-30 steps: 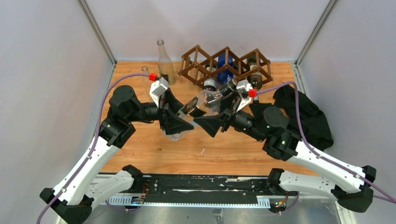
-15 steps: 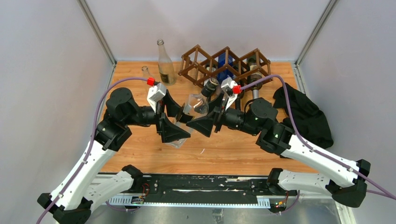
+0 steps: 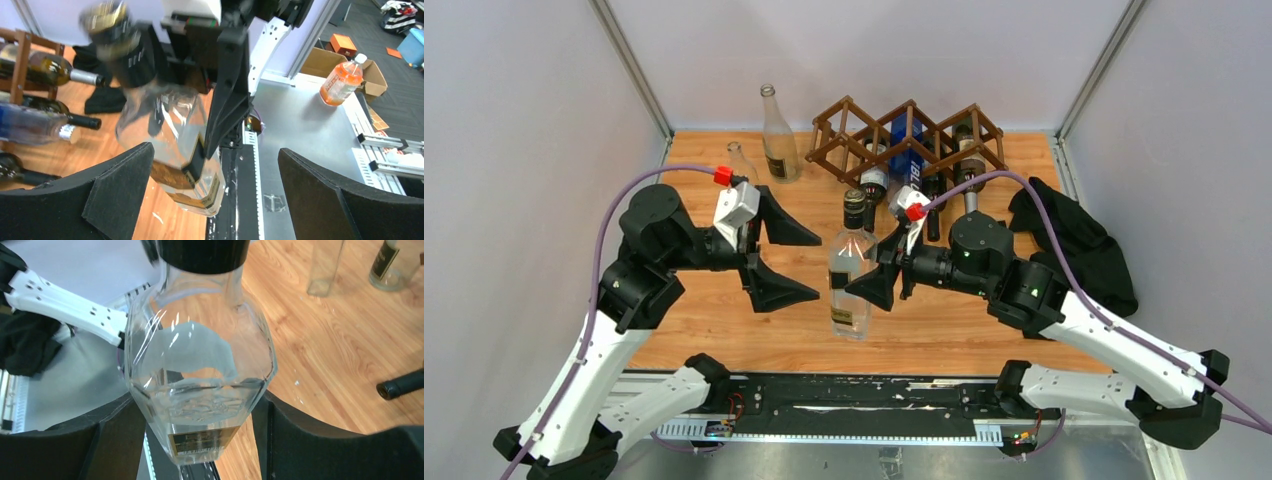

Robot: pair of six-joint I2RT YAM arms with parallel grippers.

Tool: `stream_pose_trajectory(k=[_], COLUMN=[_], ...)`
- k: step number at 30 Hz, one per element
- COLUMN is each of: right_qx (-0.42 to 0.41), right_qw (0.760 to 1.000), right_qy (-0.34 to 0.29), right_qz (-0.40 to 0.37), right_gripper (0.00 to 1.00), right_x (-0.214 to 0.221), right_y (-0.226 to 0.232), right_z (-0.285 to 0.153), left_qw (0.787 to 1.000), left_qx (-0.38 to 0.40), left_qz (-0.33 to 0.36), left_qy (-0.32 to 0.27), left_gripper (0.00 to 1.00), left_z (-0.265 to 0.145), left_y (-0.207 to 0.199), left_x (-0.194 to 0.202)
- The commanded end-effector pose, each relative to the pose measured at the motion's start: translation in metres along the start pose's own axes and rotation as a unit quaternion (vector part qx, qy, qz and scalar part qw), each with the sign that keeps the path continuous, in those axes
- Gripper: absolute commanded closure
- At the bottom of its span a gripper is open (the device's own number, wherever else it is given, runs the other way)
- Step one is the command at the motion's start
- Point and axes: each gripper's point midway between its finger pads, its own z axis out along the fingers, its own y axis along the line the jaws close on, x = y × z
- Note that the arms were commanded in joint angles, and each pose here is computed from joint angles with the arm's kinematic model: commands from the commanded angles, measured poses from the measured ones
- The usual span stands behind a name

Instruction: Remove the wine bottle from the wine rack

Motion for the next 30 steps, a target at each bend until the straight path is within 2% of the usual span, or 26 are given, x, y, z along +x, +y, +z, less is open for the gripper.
stream_pose_trajectory(k=[1,4,6,9,15,27,30], right_qx=[-0.007,-0.01,-0.016,-0.028,-0.04,-0.056,-0.062], right_qw=[0.999,1.0,0.999,0.999,0.999,0.998,0.998], right_qy=[-0.028,-0.018,-0.022,-0.031,-0.024,-0.013,-0.007], right_qz=[-0.026,-0.023,-0.02,-0.017,-0.012,-0.016,-0.016], right_gripper=[1.0,1.0,1.0,1.0,1.0,1.0,1.0], right_x=[-0.021,-0.017,-0.02,-0.025,-0.02,-0.017,-0.015], right_y=[0.003,0.002,0.004,0.008,0.011,0.014,0.016], right_z=[-0.004,0.004,0.008,0.013,0.022,0.034,0.039], left_qw=[1.0,0.996,0.996,0.997,0.995,0.993,0.992], left_qx=[-0.011,-0.043,-0.045,-0.05,-0.08,-0.109,-0.109], left_qz=[0.02,0.034,0.023,-0.016,-0.042,-0.049,-0.052], left_qy=[-0.022,-0.068,-0.077,-0.058,-0.051,-0.018,-0.017], left_gripper=[0.0,0.0,0.01,0.03,0.07,0.08,0.11], left_z=[0.002,0.005,0.009,0.016,0.02,0.024,0.025], left_y=[0.003,0.016,0.021,0.034,0.054,0.076,0.079], left_x=[-0.021,-0.046,-0.05,-0.031,-0.007,0.02,0.022])
